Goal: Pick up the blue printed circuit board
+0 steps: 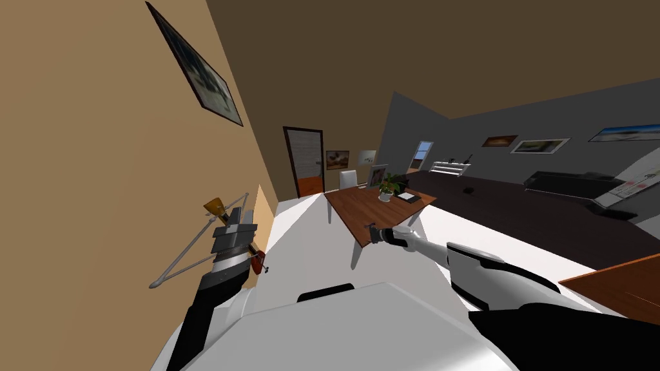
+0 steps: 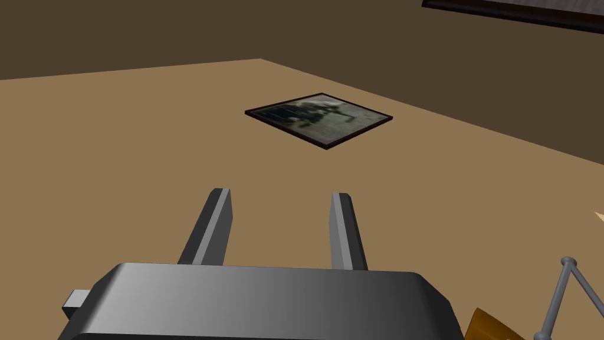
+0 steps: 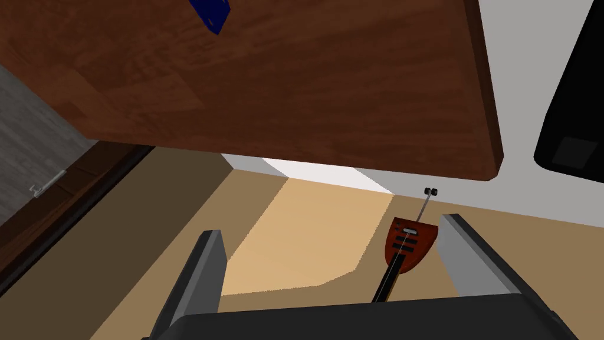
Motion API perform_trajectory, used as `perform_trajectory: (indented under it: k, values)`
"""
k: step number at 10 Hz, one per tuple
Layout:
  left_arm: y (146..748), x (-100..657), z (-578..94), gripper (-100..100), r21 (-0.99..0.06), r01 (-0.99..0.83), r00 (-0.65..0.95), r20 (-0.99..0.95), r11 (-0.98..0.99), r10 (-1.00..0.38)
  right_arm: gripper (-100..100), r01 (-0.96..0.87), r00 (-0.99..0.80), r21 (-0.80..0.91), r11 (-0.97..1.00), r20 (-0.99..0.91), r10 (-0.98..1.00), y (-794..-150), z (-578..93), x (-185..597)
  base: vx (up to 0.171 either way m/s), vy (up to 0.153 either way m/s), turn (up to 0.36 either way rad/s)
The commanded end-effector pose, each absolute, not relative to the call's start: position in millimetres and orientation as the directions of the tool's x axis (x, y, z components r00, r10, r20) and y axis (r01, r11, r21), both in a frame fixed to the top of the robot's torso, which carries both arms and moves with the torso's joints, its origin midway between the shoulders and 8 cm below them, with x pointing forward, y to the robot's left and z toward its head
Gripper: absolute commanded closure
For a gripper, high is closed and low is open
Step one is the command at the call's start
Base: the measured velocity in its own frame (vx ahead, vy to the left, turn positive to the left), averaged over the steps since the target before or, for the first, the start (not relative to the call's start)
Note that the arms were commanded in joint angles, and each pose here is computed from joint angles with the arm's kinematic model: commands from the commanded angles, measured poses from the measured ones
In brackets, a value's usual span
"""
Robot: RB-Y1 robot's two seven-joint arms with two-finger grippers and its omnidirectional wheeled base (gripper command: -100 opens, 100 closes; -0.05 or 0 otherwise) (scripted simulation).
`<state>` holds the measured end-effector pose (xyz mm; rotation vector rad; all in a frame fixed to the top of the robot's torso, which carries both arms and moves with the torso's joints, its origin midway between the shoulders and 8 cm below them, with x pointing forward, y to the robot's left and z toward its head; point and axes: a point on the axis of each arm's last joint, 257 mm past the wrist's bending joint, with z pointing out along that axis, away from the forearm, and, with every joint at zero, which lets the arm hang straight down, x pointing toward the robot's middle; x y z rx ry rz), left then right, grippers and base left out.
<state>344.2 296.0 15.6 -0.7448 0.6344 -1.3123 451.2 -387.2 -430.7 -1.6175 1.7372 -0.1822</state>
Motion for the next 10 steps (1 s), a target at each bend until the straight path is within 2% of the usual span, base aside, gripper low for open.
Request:
perform_trajectory:
  k: [1,2,7,10]
  values:
    - [296.0,344.2,15.6,0,-0.785,0.612,0.155,0.002,0.094,-0.988,-100,-0.805,0.07,-0.568,0.17,-0.375,-0.924,-400.6,-434.4,450.0,0.038,-0.034,0.06]
    - [296.1,344.2,15.6,0,-0.785,0.612,0.155,0.002,0.094,-0.988,-100,-0.805,0.07,-0.568,0.17,-0.375,-0.924,-400.6,-434.4,450.0,0.019,-0.016,-0.023]
    - [296.0,344.2,15.6,0,-0.785,0.612,0.155,0.002,0.094,-0.988,-100,-0.834,0.081,-0.551,0.017,-0.154,-0.985,-478.7,-451.3,426.2,0.062,-0.043,0.147]
    - [296.1,344.2,15.6,0,-0.785,0.612,0.155,0.002,0.094,-0.988,-100,-0.841,0.086,-0.541,-0.011,-0.113,-0.99,-492.3,-454.7,419.9,0.043,-0.043,0.062]
